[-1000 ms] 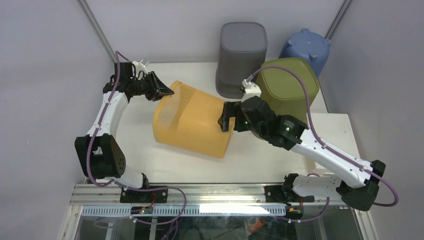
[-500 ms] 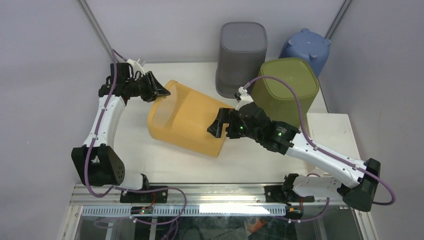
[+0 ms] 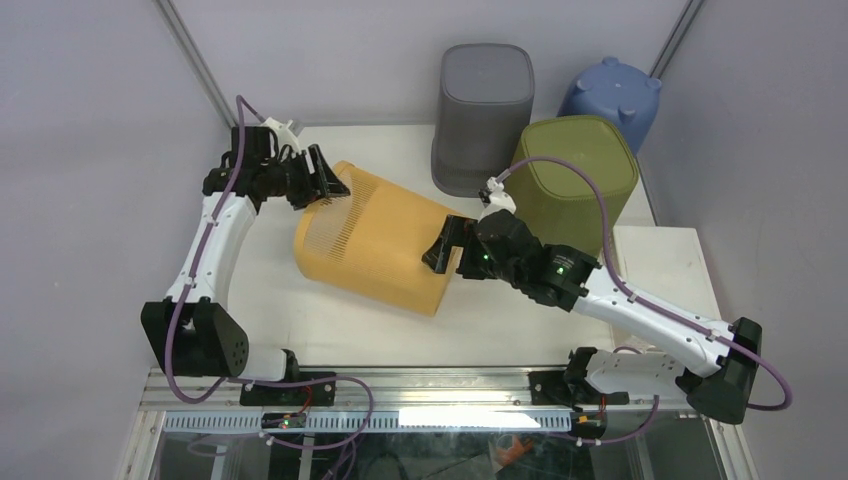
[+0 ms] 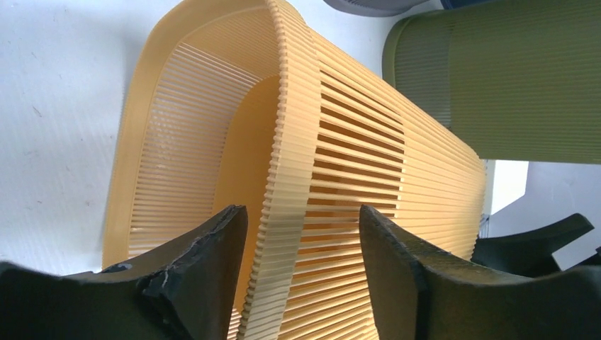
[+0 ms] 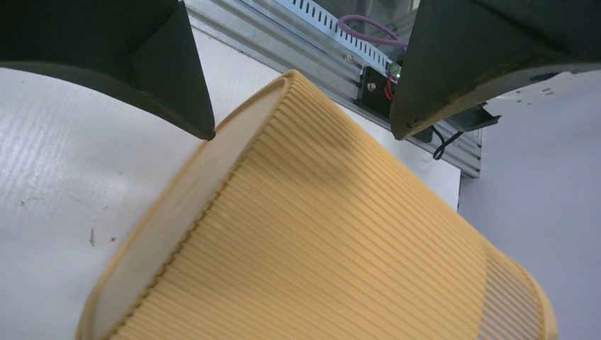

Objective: Turn the large container upside down

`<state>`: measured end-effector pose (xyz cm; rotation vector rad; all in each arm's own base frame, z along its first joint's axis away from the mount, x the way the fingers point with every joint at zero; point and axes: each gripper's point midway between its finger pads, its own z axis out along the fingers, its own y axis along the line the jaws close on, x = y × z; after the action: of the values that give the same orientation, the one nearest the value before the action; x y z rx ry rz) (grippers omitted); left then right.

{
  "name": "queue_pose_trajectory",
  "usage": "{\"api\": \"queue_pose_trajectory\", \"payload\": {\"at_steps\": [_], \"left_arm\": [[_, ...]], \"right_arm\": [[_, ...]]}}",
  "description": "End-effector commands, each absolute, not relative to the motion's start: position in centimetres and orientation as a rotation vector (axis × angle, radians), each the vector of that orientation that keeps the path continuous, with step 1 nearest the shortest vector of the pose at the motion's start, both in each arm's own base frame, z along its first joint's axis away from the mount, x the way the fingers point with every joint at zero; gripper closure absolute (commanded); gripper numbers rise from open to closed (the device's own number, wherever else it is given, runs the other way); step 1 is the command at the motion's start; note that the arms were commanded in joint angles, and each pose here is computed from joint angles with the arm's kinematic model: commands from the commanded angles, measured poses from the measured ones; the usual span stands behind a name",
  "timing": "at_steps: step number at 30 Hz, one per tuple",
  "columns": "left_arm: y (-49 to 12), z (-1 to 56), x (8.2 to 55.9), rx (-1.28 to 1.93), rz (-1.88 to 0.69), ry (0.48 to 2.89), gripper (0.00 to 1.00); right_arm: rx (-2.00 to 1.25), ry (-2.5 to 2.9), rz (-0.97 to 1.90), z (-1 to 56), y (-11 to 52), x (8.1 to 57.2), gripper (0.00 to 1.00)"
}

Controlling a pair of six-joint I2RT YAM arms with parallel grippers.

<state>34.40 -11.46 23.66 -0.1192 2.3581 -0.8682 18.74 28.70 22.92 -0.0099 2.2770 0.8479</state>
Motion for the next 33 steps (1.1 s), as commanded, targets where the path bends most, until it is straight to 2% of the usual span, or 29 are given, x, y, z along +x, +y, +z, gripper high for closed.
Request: {"api": "queue_pose_trajectory", "payload": {"at_steps": [1,4,14,22,28,33], "left_arm": [[-11.3,27.2,34.0,-0.042,-0.787,2.269,0.36],[-10.7,28.1,34.3,-0.04,-0.72,2.243,0.32],[-8.5,30.7,34.4,-0.079,-0.548,2.17,0.33],[-7.5,29.1,34.1,-0.125,-0.476,2.209,0.53],[-7.5,27.1,34.2,-0.137,-0.481,2.262,0.8],[-7.7,25.6,34.3,-0.144,-0.492,2.304,0.83]], "right_arm": [[0.093,2.245,0.83,23.7,27.7,19.2,0.0],[0.092,2.242,0.854,23.7,28.2,19.2,0.01],[0.059,2.236,0.904,23.8,29.8,19.5,0.0],[0.052,2.227,0.923,23.9,30.4,19.7,0.01],[-0.003,2.173,0.979,25.7,31.1,19.6,0.01],[-0.044,2.114,1.052,27.6,31.7,19.3,0.02]]}}
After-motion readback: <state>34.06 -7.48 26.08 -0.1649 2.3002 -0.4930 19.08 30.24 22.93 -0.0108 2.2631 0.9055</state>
